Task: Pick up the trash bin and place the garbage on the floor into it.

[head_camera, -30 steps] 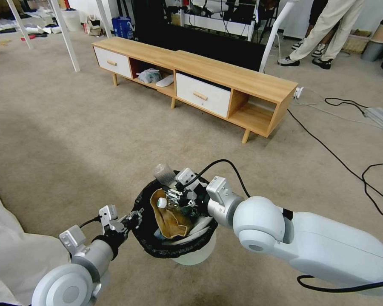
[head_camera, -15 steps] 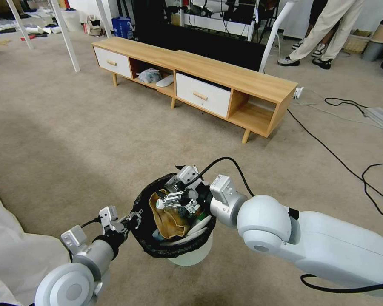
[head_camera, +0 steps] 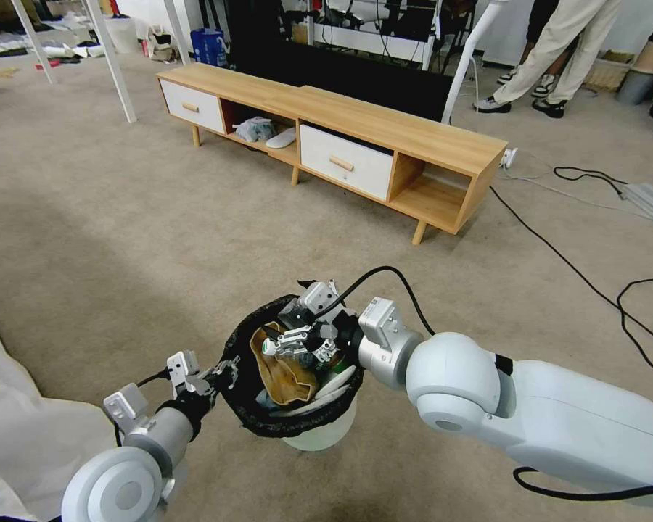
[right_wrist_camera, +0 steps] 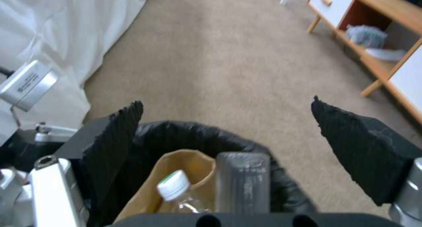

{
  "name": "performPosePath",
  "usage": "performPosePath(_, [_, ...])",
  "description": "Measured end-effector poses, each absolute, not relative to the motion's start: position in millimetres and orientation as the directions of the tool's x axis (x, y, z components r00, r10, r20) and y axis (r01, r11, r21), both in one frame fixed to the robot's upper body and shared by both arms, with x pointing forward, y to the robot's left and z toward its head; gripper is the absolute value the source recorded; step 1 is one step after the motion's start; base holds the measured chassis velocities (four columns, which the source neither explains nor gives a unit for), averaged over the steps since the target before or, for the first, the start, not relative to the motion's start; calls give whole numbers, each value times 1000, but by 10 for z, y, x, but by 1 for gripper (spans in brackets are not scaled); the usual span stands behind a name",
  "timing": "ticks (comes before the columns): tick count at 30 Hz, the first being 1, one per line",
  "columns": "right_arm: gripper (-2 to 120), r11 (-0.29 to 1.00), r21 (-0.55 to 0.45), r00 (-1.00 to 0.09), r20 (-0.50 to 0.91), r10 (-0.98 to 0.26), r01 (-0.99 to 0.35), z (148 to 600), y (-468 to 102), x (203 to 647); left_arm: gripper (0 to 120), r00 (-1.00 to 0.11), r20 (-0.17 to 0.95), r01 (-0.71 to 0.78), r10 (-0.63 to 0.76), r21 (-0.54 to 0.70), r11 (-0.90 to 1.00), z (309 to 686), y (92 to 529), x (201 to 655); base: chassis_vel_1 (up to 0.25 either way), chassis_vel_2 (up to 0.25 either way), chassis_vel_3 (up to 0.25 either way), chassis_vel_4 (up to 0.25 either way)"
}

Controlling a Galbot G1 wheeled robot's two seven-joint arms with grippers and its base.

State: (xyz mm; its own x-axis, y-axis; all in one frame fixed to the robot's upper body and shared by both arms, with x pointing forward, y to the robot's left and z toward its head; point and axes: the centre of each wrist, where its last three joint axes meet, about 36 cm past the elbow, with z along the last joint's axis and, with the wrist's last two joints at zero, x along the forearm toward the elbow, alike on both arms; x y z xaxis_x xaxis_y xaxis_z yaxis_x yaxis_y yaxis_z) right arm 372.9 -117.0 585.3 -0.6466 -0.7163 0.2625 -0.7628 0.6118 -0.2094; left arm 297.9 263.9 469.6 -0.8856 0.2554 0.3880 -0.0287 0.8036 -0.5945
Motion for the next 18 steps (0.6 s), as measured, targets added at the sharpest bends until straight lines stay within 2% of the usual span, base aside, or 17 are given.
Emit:
performPosePath(5, [98, 597, -296, -659, 194, -727, -745, 5978, -1168, 3784, 0, -893, 392, -49, 221, -572, 819, 4680, 2667, 2968, 0, 0, 0, 0])
performPosePath(18, [100, 654, -336, -706, 50, -707, -678, 6066, -1186, 3856, 0, -915, 370, -56, 159, -507, 860, 4717, 2681, 2834, 0, 0, 0, 0])
